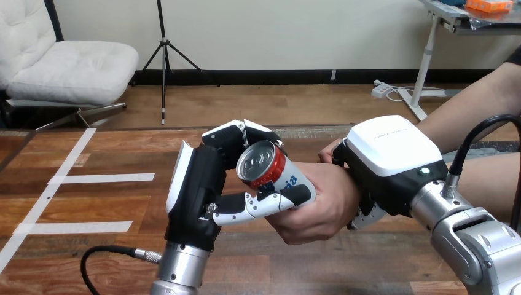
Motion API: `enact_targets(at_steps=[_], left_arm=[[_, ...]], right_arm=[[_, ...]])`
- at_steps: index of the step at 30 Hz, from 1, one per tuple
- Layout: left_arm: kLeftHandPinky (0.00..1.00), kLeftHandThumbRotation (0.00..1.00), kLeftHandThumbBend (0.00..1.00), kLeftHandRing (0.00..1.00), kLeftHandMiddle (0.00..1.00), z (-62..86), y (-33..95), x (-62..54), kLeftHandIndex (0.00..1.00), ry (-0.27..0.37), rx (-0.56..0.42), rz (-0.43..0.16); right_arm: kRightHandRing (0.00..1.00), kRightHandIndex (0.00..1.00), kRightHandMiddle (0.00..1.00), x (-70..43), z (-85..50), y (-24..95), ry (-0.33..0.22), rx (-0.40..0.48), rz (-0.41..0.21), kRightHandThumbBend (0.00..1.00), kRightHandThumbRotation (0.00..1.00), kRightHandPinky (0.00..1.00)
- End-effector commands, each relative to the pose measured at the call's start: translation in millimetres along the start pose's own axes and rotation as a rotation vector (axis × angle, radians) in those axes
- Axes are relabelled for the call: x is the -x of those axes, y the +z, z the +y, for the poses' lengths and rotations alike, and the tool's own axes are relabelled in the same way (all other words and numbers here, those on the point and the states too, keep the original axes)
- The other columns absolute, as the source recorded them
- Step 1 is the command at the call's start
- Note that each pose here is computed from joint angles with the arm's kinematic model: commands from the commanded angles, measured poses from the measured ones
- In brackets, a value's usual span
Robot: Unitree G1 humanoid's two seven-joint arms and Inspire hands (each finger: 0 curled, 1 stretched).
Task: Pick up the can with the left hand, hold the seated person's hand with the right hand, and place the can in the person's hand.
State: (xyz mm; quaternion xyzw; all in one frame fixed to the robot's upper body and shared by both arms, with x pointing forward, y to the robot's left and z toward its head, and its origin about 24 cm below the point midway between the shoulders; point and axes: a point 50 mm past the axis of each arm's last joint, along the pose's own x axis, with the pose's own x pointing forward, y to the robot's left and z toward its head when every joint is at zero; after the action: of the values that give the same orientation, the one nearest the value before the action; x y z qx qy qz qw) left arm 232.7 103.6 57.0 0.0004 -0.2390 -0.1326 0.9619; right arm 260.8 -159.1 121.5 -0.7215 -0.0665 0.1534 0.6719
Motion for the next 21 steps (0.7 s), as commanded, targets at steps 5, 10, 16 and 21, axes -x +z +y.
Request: enact_targets(at_steps=[5, 10, 16, 21], left_arm=[[0.34, 0.03, 0.79, 0.39, 0.42, -24.3, 16.7, -17.6, 0.45, -0.117, 0.025, -0.106], [0.34, 0.03, 0.79, 0.38, 0.42, -24.3, 16.3, -17.1, 0.45, -0.117, 0.027, -0.104], [0.34, 0.02, 0.79, 0.38, 0.42, -23.6, 15.4, -16.3, 0.45, -0.115, 0.030, -0.094], [0.34, 0.02, 0.78, 0.38, 0.42, -22.0, 14.5, -16.0, 0.45, -0.116, 0.021, -0.095]], right_arm=[[0.27, 0.49, 0.36, -10.5, -16.4, -1.0, -0.076, -0.002, 0.002, 0.84, 0.00, 0.20], [0.27, 0.49, 0.36, -10.8, -15.7, -1.6, -0.070, -0.005, 0.004, 0.83, 0.00, 0.21], [0.27, 0.49, 0.35, -11.4, -14.1, -2.4, -0.070, -0.001, 0.005, 0.83, 0.00, 0.21], [0.26, 0.49, 0.35, -11.7, -12.7, -3.2, -0.065, -0.002, 0.007, 0.83, 0.00, 0.20]])
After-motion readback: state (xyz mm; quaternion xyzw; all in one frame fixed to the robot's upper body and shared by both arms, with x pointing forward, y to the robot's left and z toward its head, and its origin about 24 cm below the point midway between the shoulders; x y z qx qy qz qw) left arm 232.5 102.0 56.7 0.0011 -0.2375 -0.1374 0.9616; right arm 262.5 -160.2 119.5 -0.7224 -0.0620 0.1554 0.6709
